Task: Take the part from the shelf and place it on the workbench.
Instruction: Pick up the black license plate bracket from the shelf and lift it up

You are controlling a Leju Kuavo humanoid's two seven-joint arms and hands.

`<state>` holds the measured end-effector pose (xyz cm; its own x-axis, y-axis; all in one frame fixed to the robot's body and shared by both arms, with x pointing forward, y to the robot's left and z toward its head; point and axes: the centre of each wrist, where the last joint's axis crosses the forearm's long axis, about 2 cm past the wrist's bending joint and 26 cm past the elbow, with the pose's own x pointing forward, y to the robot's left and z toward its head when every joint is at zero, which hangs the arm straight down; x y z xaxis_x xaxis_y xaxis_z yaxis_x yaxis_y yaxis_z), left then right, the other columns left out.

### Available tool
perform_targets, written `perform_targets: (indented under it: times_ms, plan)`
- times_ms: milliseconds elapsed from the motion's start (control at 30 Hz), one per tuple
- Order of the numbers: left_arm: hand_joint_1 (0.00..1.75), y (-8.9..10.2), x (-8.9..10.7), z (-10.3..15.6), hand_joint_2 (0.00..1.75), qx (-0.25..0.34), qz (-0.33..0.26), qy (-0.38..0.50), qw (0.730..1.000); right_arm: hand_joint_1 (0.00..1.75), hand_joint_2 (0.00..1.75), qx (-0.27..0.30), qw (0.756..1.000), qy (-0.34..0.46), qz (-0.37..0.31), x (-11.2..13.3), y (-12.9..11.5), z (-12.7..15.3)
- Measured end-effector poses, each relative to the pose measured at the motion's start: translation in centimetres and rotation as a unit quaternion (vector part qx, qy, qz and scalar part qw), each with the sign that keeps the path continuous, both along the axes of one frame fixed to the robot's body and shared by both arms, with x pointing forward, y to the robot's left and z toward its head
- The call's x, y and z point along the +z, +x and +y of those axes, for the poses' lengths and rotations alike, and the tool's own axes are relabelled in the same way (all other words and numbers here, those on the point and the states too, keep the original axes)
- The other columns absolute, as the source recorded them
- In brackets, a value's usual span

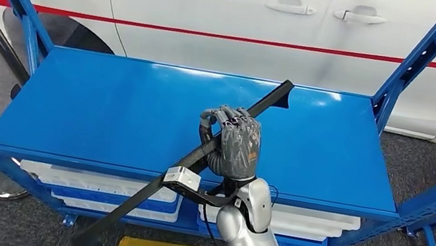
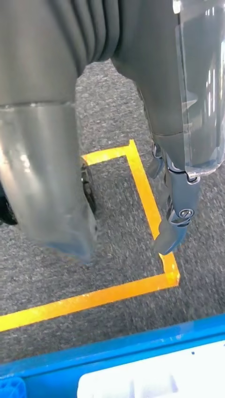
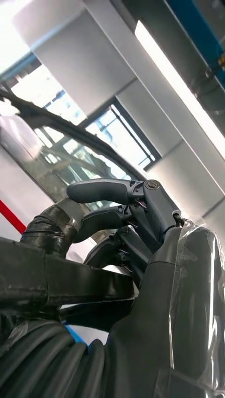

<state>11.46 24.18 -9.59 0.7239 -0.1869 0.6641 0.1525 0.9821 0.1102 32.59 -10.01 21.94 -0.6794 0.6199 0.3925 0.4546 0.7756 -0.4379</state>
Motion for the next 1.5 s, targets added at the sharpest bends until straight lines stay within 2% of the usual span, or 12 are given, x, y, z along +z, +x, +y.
perform_targets:
  times_ms: [100,233,633,867,1100,1500]
  plan:
    - [0.00,-0.1,0.0,-0.2,1.75,-0.002,0.003,-0.012,1.000,1.70,1.75,0.017,1.000,-0.001,-0.009,0.5,-0.5,0.7]
    - [0.00,-0.2,0.0,-0.3,1.75,-0.006,-0.001,-0.013,1.000,1.41,1.75,0.032,0.999,-0.005,-0.009,0.5,-0.9,1.1]
    - [0.00,-0.8,-0.1,-1.2,1.75,-0.021,0.002,-0.001,1.000,1.41,1.75,0.065,0.998,-0.021,-0.010,0.0,-2.0,2.0]
    - [0.00,-2.1,-0.4,-1.2,1.75,-0.017,0.031,0.004,0.999,1.41,1.75,0.081,0.996,-0.017,0.011,-1.5,-3.3,2.3]
    - [0.00,-2.3,-0.4,-1.3,1.75,-0.007,0.058,0.009,0.998,1.41,1.75,0.102,0.995,-0.007,0.011,-1.5,-4.0,3.0]
    - [0.00,-1.9,-0.3,-1.6,1.75,-0.005,0.056,0.001,0.998,1.41,1.75,0.125,0.992,-0.001,0.006,-1.1,-4.4,3.5]
